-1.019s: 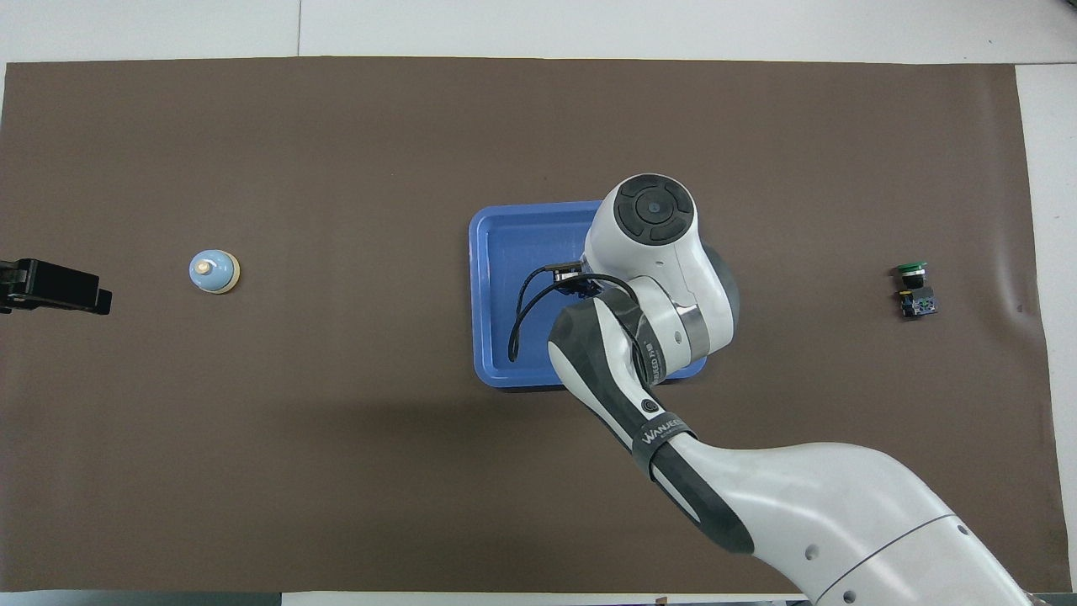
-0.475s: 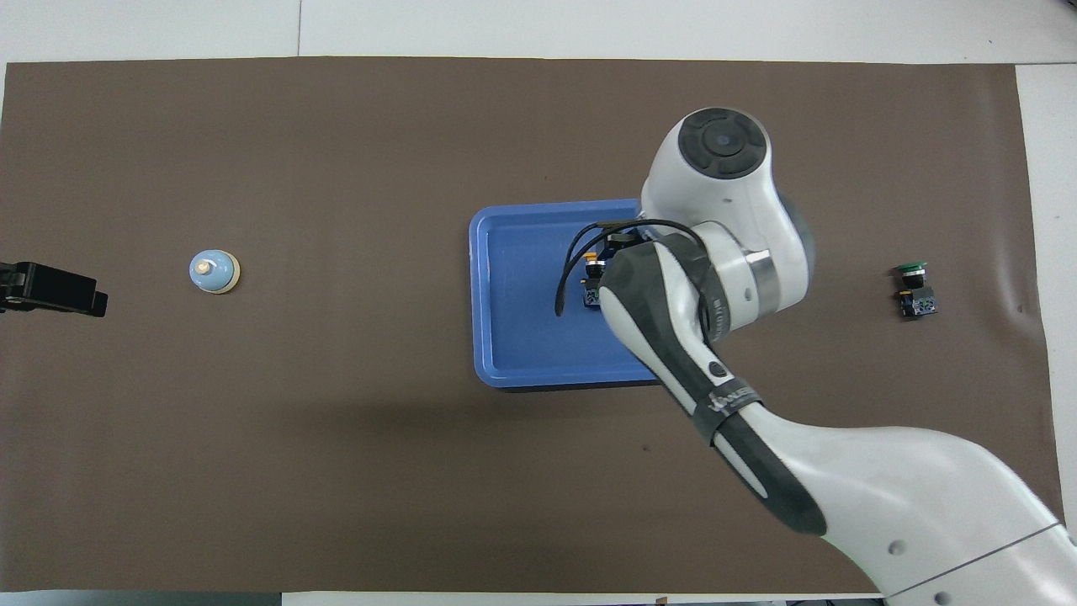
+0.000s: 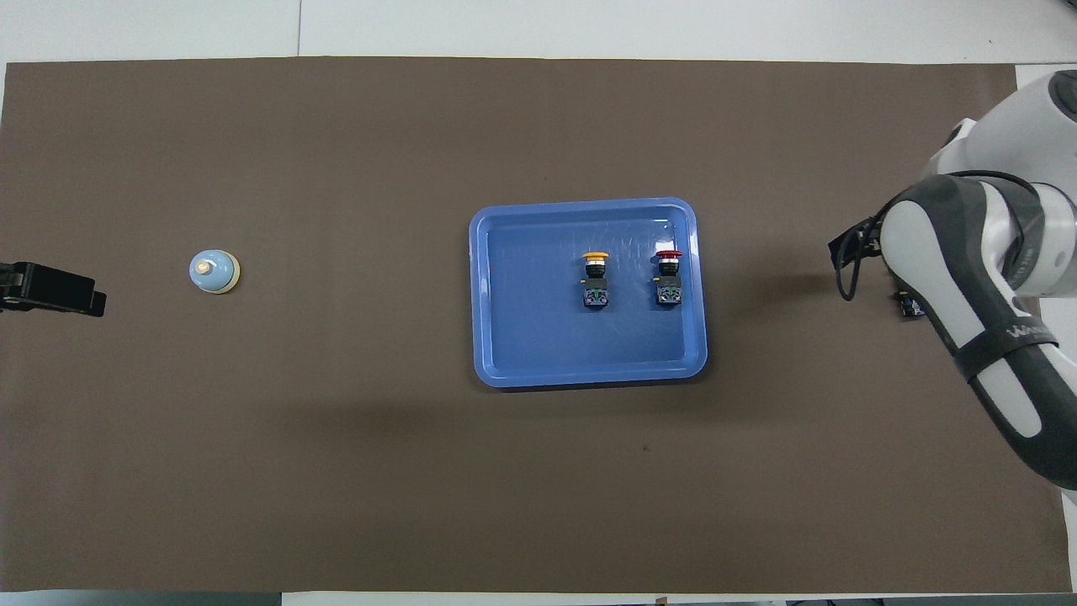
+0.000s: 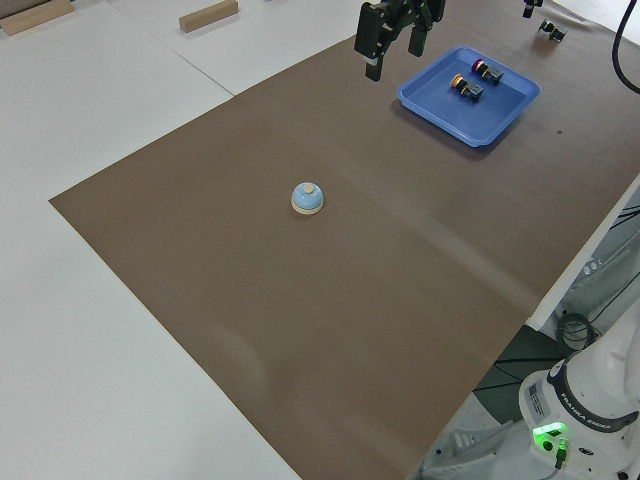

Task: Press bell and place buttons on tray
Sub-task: 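Reach the right gripper to the green button and grasp it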

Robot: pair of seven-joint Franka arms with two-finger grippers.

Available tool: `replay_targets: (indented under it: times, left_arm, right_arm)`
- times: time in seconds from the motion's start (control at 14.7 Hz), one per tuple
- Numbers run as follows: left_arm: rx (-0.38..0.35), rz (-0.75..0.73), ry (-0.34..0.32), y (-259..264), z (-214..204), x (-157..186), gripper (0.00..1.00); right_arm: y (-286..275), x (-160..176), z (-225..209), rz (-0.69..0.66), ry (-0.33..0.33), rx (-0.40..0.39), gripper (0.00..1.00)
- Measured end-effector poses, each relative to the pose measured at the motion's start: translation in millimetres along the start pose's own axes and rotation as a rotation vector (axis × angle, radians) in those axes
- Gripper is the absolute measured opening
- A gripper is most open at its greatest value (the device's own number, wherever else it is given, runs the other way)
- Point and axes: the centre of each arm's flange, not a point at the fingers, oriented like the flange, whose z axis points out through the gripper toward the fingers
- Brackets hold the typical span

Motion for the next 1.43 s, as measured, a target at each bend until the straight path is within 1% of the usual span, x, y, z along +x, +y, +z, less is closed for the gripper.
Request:
replay_targets:
  times: [0.14,0.2,0.27,0.48,0.68,0.82,0.95,1.02,1.29,1.43]
  left_arm:
    - [0.005,0.0,0.03,2,-15,-9,1.0]
    - [0.008,0.0,0.047,3,-24,-16,1.0]
    - [0.01,0.0,0.061,3,-31,-21,1.0]
    - [0.012,0.0,0.073,4,-37,-26,1.0]
    - [0.012,0.0,0.068,4,-35,-26,1.0]
    - [0.012,0.0,0.068,4,-35,-26,1.0]
    - [0.012,0.0,0.067,4,-35,-26,1.0]
    - [0.012,0.0,0.067,4,-35,-26,1.0]
    - [0.012,0.0,0.067,4,-35,-26,1.0]
    - [0.012,0.0,0.067,4,-35,-26,1.0]
  right_arm:
    - [30,-12,5,-0.053,-0.028,-0.044,1.0]
    - [39,-17,8,-0.064,-0.035,-0.052,1.0]
    - [48,-21,13,-0.077,-0.027,-0.059,1.0]
    - [67,-35,42,-0.097,0.046,-0.079,1.0]
    - [64,-54,80,-0.096,0.078,-0.082,1.0]
    - [60,-55,86,-0.101,0.103,-0.091,1.0]
    - [61,-56,85,-0.1,0.114,-0.095,0.96]
    - [63,-57,85,-0.098,0.115,-0.096,0.87]
    - [76,-66,89,-0.098,0.107,-0.091,0.41]
    - [76,-65,89,-0.103,0.108,-0.091,0.41]
